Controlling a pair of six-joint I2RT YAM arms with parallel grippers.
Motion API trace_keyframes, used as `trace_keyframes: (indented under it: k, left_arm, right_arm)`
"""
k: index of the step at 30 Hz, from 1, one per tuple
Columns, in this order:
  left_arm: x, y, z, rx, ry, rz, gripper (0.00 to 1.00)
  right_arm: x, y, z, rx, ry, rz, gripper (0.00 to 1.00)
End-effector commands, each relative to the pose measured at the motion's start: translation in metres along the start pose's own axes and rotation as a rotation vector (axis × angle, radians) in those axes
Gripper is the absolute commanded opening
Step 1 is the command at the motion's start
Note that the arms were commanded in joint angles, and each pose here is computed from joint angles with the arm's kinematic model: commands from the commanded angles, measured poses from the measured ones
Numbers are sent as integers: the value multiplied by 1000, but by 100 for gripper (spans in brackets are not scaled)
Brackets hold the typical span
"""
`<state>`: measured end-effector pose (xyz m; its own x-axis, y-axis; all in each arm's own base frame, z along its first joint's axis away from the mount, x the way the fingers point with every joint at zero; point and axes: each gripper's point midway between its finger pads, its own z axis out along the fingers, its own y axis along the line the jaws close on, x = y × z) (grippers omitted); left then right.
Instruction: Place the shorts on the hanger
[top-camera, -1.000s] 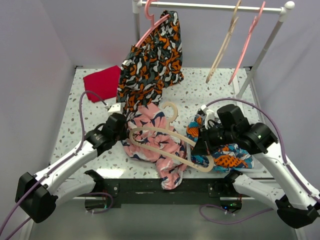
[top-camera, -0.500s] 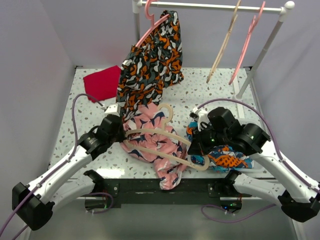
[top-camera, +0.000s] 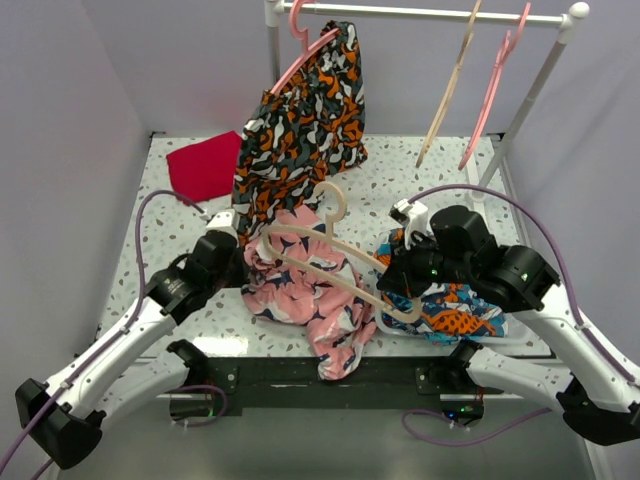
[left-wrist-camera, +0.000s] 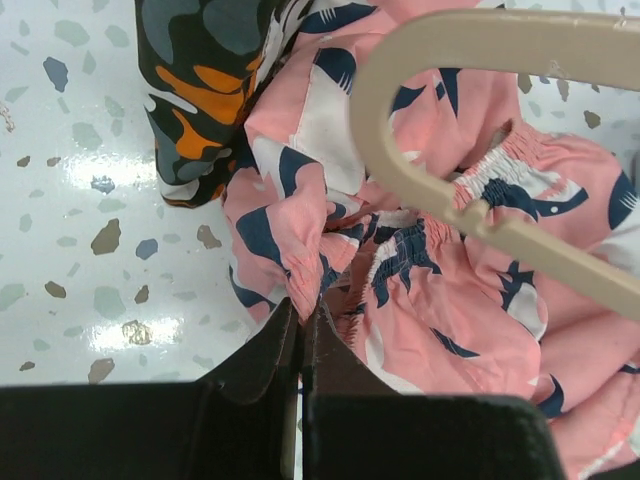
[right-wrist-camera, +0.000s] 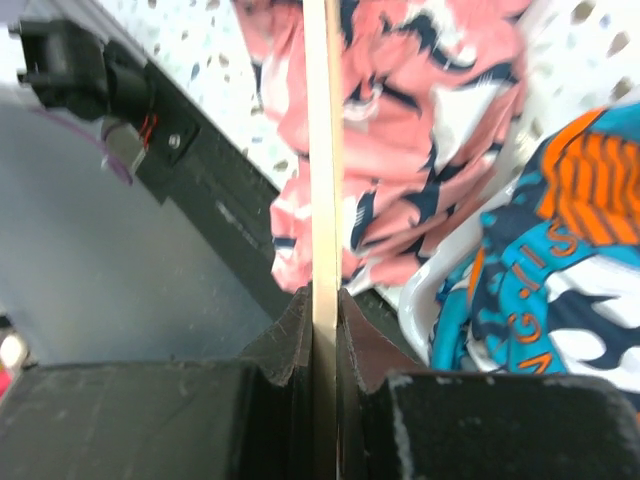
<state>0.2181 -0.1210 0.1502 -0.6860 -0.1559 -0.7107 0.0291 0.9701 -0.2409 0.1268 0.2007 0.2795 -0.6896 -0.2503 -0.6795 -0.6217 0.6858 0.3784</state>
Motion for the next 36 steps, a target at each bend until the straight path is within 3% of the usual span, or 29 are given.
trace_keyframes:
  k: [1,6,11,21,36]
  left_arm:
    - [-29,-18,-26,77,-56,-42,0]
    - [-49,-21,-43,77,-96,-74,0]
    - [-30,-16,-24,39,-32,-64,0]
    - [-19,-14,1,5,12,-54,0]
    - [-30,-11,1,0,-16,-58,0]
  right_arm:
    - [-27,11,-6,-47,-111,-61,0]
    - [-15,14,-1,-85,-69,-77,0]
    - [-18,9,-19,-48,-126,-105,0]
    - [7,3,-23,-47,-77,-137,0]
    - [25,7,-4,-113,46,-150,0]
